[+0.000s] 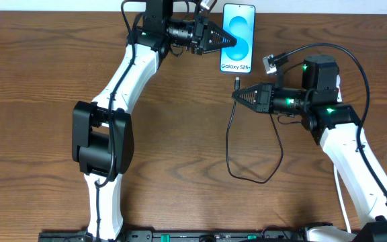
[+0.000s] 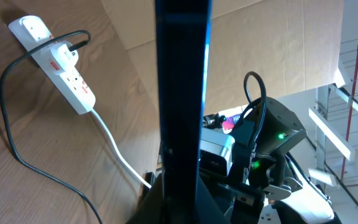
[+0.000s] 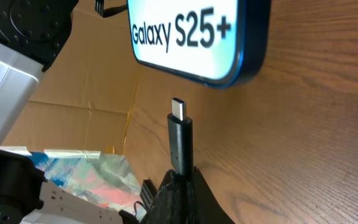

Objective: Plug charger to phone and switch on socket

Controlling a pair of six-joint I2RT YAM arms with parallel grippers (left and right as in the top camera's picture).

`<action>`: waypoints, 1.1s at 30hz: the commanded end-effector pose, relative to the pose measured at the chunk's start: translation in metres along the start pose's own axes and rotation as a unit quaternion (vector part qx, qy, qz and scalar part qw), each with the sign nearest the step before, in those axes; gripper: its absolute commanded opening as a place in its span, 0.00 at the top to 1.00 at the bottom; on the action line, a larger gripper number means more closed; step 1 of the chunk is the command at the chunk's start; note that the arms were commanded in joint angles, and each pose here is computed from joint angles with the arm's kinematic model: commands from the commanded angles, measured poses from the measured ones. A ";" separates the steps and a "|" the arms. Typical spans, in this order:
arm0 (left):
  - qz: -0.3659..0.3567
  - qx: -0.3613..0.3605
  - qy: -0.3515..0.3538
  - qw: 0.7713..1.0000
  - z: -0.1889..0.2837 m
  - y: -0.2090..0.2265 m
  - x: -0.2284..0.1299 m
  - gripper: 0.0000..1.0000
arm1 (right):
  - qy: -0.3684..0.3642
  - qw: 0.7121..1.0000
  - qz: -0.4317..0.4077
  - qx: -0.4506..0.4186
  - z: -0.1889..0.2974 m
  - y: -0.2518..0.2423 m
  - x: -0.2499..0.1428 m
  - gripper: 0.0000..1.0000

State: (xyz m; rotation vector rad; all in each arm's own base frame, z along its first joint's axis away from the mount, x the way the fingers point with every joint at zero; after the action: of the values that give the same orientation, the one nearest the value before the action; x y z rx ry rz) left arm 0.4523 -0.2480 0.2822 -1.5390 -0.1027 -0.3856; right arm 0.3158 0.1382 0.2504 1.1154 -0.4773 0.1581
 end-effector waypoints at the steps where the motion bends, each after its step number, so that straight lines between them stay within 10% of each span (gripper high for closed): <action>1: -0.040 -0.013 0.011 0.999 -0.001 -0.037 0.000 0.93 | 0.000 1.000 0.007 0.015 0.000 0.009 0.006 0.99; 33: -0.029 -0.020 0.022 0.999 -0.002 -0.039 -0.003 0.93 | -0.008 1.000 0.005 0.009 -0.001 0.009 0.009 0.99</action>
State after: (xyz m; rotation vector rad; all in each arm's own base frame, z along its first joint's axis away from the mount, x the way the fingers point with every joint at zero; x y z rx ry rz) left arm 0.4492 -0.2512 0.2825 -1.5441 -0.0666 -0.3765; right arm 0.3181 0.1400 0.2532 1.1217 -0.4875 0.1507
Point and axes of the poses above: each gripper's point midway between its finger pads, its own z axis back along the fingers, its own y axis along the line the jaws close on, x = y × z, the point moved 6 cm from there along z, back along the fingers, and after that the axes turned 4 degrees about z, right-handed, at the moved point
